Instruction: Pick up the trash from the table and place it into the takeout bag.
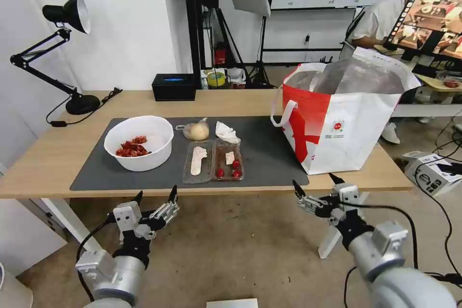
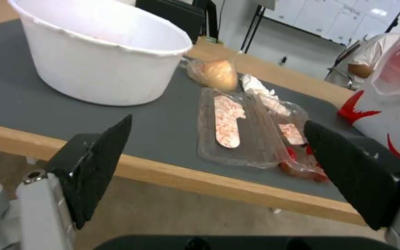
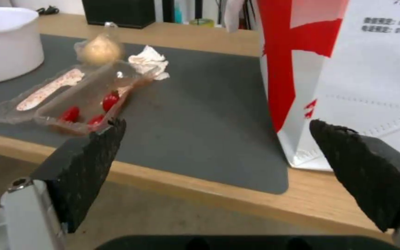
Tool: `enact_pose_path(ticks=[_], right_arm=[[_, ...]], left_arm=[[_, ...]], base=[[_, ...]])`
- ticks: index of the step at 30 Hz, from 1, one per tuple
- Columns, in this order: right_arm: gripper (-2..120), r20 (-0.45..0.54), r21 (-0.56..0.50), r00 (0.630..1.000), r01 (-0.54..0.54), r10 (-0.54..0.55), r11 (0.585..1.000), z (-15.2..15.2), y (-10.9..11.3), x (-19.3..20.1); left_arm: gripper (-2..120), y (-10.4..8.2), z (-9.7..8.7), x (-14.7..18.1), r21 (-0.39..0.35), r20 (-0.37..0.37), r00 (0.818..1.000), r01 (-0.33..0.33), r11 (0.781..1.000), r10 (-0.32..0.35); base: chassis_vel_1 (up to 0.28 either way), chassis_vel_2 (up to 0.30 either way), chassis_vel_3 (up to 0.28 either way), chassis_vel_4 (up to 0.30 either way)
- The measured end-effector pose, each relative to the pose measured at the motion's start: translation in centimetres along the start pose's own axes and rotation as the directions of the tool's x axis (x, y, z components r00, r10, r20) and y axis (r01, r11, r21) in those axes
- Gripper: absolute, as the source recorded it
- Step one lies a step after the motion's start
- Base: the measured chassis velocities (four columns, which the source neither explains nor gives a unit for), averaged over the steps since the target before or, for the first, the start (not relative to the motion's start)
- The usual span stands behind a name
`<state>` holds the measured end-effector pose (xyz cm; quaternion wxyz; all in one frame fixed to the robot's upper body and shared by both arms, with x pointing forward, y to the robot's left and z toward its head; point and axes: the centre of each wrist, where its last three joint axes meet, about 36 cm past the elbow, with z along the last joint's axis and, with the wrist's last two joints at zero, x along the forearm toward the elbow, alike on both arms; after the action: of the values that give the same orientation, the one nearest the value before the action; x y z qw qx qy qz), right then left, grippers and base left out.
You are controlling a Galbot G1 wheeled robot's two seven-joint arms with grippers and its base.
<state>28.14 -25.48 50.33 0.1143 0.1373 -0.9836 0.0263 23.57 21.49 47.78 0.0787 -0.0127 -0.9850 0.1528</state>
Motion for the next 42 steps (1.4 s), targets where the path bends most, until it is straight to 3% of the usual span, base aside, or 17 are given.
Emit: enact_pose_path(ticks=[21,23,26,27,28,30,31,32,33,34,35,39,41,42], right_arm=[[100,-0.006,-0.009,1.000,0.004,-0.004,1.000,1.1,-0.2,-1.6],[100,-0.005,-0.006,1.000,0.003,-0.003,1.000,1.1,-0.3,-1.7],[100,-0.005,-0.004,1.000,0.002,-0.002,1.000,1.1,-0.3,-1.7],[100,-0.007,-0.004,1.000,0.002,-0.002,1.000,1.2,-0.4,-1.7],[100,-0.007,-0.004,1.000,0.002,-0.002,1.000,1.2,-0.4,-1.7],[100,-0.009,-0.004,1.000,0.004,-0.004,1.000,1.3,-0.3,-1.7],[100,-0.011,-0.006,1.000,0.006,-0.006,1.000,1.5,-0.2,-1.8],[100,-0.011,-0.006,1.000,0.006,-0.006,1.000,1.5,-0.2,-1.8],[100,-0.013,-0.008,1.000,0.007,-0.007,1.000,1.6,-0.1,-1.9],[100,-0.014,-0.007,1.000,0.008,-0.008,1.000,1.6,0.0,-1.9],[100,-0.015,-0.006,1.000,0.009,-0.010,1.000,1.7,0.1,-2.0],[100,-0.016,-0.002,1.000,0.010,-0.010,1.000,1.7,0.1,-2.0],[100,-0.019,0.008,1.000,0.009,-0.009,1.000,1.7,-0.1,-1.9],[100,-0.019,0.009,1.000,0.008,-0.008,1.000,1.7,-0.1,-1.9]], left_arm=[[100,0.0,0.9,-1.8,0.050,0.008,1.000,-0.022,0.998,0.022],[100,-0.3,0.8,-2.2,0.142,0.002,0.999,-0.037,0.989,0.037],[100,-0.5,0.7,-2.4,0.208,-0.003,0.999,-0.043,0.977,0.044],[100,-0.6,0.6,-2.7,0.272,-0.011,0.999,-0.041,0.961,0.046],[100,-0.6,0.6,-2.7,0.272,-0.011,0.999,-0.041,0.961,0.046],[100,-0.7,0.3,-3.1,0.347,-0.016,0.999,-0.039,0.937,0.048],[100,-0.8,0.1,-3.3,0.411,-0.030,0.998,-0.031,0.911,0.048],[100,-0.8,0.1,-3.3,0.411,-0.030,0.998,-0.031,0.911,0.048],[100,-0.9,-0.3,-3.5,0.481,-0.051,0.997,-0.022,0.876,0.053],[100,-0.9,-0.4,-3.6,0.495,-0.055,0.997,-0.021,0.869,0.056],[100,-1.0,-0.8,-3.9,0.539,-0.064,0.996,-0.022,0.842,0.067],[100,-1.2,-0.9,-4.3,0.578,-0.072,0.994,-0.021,0.816,0.077],[100,-1.3,-1.0,-5.3,0.666,-0.096,0.990,-0.012,0.746,0.101],[100,-1.4,-1.1,-5.4,0.680,-0.101,0.989,-0.009,0.733,0.106]], base=[[0.000,0.000,0.000,0.000],[0.000,0.000,0.000,0.000],[0.000,0.000,0.000,0.000],[0.000,0.000,0.000,0.000],[0.000,0.000,0.000,0.000],[0.000,0.000,0.000,0.000],[0.000,0.000,0.000,0.000],[0.000,0.000,0.000,0.000],[0.000,0.000,0.000,0.000],[0.000,0.000,0.000,0.000],[0.000,0.000,0.000,0.000],[0.000,0.000,0.000,0.000],[0.000,0.000,0.000,0.000],[0.000,0.000,0.000,0.000]])
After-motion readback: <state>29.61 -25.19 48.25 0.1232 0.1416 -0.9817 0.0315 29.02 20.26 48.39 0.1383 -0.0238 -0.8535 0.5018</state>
